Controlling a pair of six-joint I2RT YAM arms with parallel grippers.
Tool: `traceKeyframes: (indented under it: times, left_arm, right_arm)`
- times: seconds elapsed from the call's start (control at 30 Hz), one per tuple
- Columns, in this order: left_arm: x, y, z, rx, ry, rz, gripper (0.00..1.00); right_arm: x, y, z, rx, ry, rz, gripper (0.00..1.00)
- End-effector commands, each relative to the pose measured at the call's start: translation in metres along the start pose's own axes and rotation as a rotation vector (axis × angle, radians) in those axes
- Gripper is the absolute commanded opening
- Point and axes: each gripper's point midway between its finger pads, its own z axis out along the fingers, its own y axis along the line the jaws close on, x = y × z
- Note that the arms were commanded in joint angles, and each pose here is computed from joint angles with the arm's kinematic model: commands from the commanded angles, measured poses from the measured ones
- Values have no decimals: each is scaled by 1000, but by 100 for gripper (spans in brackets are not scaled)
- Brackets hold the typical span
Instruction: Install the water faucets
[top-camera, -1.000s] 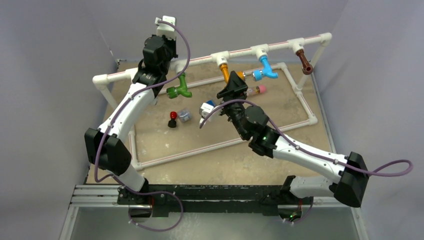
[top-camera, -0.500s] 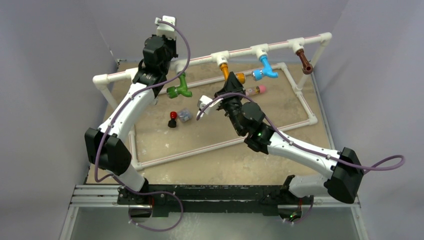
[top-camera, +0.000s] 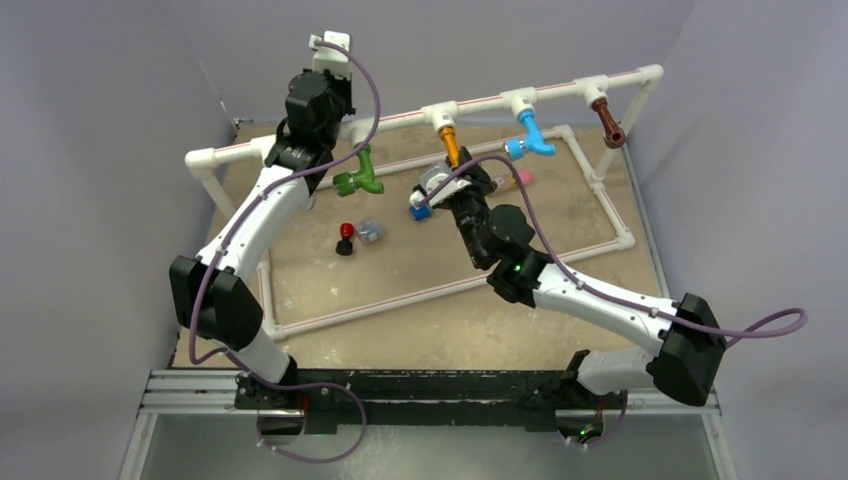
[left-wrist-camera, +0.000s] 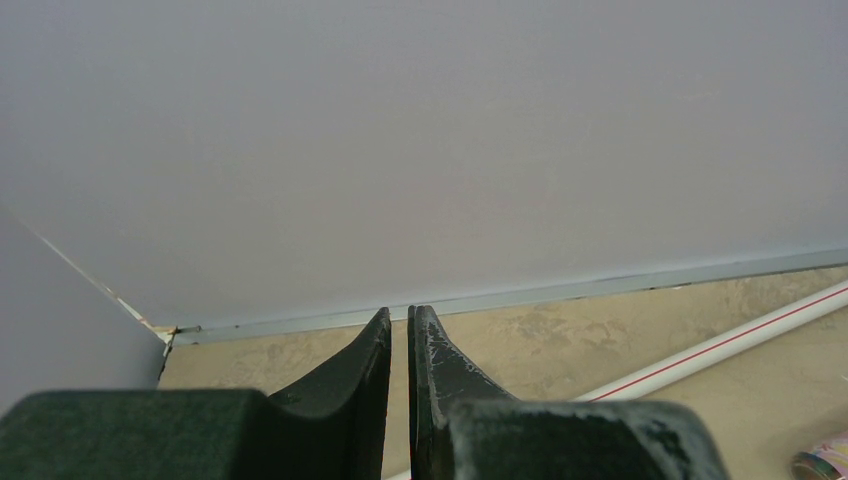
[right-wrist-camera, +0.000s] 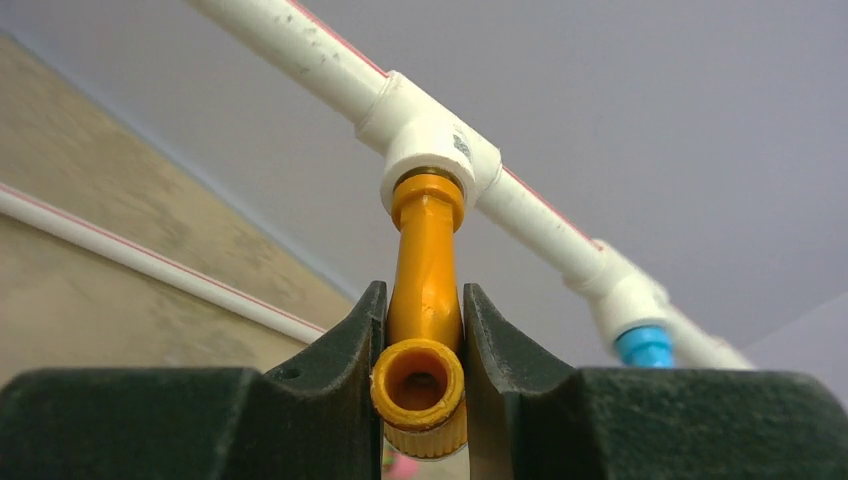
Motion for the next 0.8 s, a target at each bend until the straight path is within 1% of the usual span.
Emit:
traceKeyframes:
  times: [0.0,0.1,0.33,0.57,0.6,0.63,0.77]
  left_arm:
    - [71,-13,-4,37,203,78,10]
    - [70,-13,-4,37,202,76,10]
    - [67,-12,-6,36,196,75,10]
    - [67,-13,-6,38,195,74,10]
    - [67,-13,-6,39,195,72,10]
    - [67,-13,-6,39,195,72,10]
    - [66,-13,-7,41,194,71,10]
  right_arm:
    - [-3,6,4,42,-35,483,0]
    - [-14,17,2,4,-103,667,0]
    - [-38,25,1,-36,-175,1110,0]
    - [-56,9,-7,-26,-229,1614,0]
    - [-60,5,-9,-29,-245,1709,0]
    - [-61,2,-10,-27,-249,1758,0]
    - [-67,-13,-17,-41,-298,2045,0]
